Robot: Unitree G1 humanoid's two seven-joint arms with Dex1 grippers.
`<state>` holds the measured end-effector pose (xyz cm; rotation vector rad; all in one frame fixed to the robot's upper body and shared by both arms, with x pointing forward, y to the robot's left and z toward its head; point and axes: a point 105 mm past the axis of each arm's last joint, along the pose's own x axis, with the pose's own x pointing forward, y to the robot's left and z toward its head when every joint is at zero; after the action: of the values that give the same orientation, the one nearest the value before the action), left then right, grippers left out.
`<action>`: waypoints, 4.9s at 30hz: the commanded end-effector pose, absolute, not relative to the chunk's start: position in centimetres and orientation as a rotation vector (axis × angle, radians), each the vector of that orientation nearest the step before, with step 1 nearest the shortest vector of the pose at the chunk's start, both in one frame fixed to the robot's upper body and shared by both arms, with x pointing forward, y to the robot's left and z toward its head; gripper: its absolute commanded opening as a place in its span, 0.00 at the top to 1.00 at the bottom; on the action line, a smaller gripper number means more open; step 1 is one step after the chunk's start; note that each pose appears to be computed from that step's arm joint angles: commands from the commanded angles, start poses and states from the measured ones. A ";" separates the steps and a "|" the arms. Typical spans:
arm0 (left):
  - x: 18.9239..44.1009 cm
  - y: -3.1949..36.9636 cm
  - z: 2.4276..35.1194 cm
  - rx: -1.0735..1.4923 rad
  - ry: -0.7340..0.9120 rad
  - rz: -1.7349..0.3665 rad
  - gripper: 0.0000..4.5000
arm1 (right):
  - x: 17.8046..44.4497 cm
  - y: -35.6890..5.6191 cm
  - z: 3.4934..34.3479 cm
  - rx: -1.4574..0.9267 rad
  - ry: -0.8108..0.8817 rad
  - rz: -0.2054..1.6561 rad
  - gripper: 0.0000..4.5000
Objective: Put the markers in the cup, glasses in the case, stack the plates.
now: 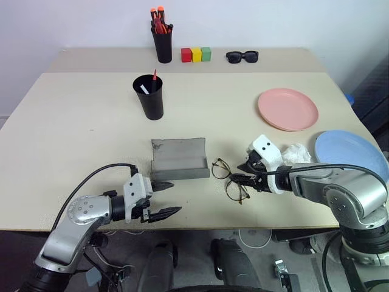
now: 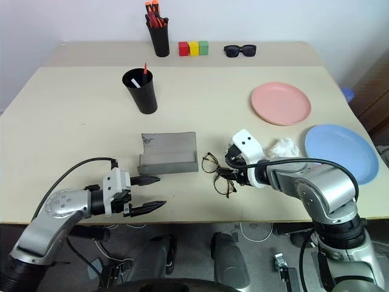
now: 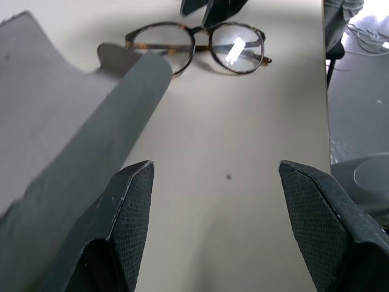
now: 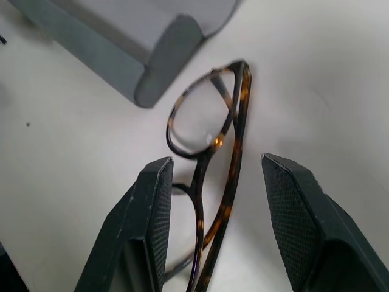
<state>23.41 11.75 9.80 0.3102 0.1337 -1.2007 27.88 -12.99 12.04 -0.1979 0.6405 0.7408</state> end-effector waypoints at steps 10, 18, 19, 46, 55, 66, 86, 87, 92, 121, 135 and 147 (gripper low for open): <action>24.1 10.5 12.1 0.340 0.079 -1.219 0.25 | 27.8 -12.8 11.8 -0.212 0.647 0.697 0.78; 24.2 10.7 12.5 0.338 0.092 -1.202 0.25 | 27.9 -13.2 12.2 -0.230 0.637 0.688 0.99; 24.3 10.8 12.6 0.335 0.093 -1.192 0.25 | 27.9 -13.3 12.4 -0.249 0.630 0.687 0.99; 24.3 22.3 13.6 0.222 0.116 -0.785 0.25 | 33.5 1.2 18.8 -0.516 0.123 1.141 0.99; 24.0 21.9 13.7 0.235 0.129 -0.795 0.25 | 32.8 -0.7 15.0 -0.578 0.243 1.135 0.99; 24.9 21.0 14.2 0.259 0.106 -0.827 0.25 | 31.7 -0.5 14.5 -0.603 0.256 1.193 0.81; 36.4 13.2 18.1 0.212 0.089 -0.781 0.99 | 30.2 -7.5 17.7 -0.581 0.077 0.983 0.26; 37.1 12.7 18.6 0.214 0.091 -0.778 0.99 | 29.9 -7.9 17.6 -0.586 0.073 0.968 0.26; 39.4 10.5 18.8 0.263 0.195 -0.774 0.99 | 28.5 -9.0 18.3 -0.605 -0.027 0.924 0.26; 32.6 11.1 16.6 0.395 0.376 -1.183 0.99 | 28.4 -11.2 16.5 -0.565 -0.018 0.903 0.26; 28.7 13.0 13.0 0.495 0.333 -1.219 0.99 | 31.2 -12.2 16.4 -0.538 0.032 0.801 0.26; 28.0 11.1 18.0 0.192 -0.008 -1.205 0.99 | 38.1 -20.3 17.6 -0.658 0.148 0.308 0.26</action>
<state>28.87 11.70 16.95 0.1947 0.0548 -1.1697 37.05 -18.45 16.19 -0.6000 0.1800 0.4149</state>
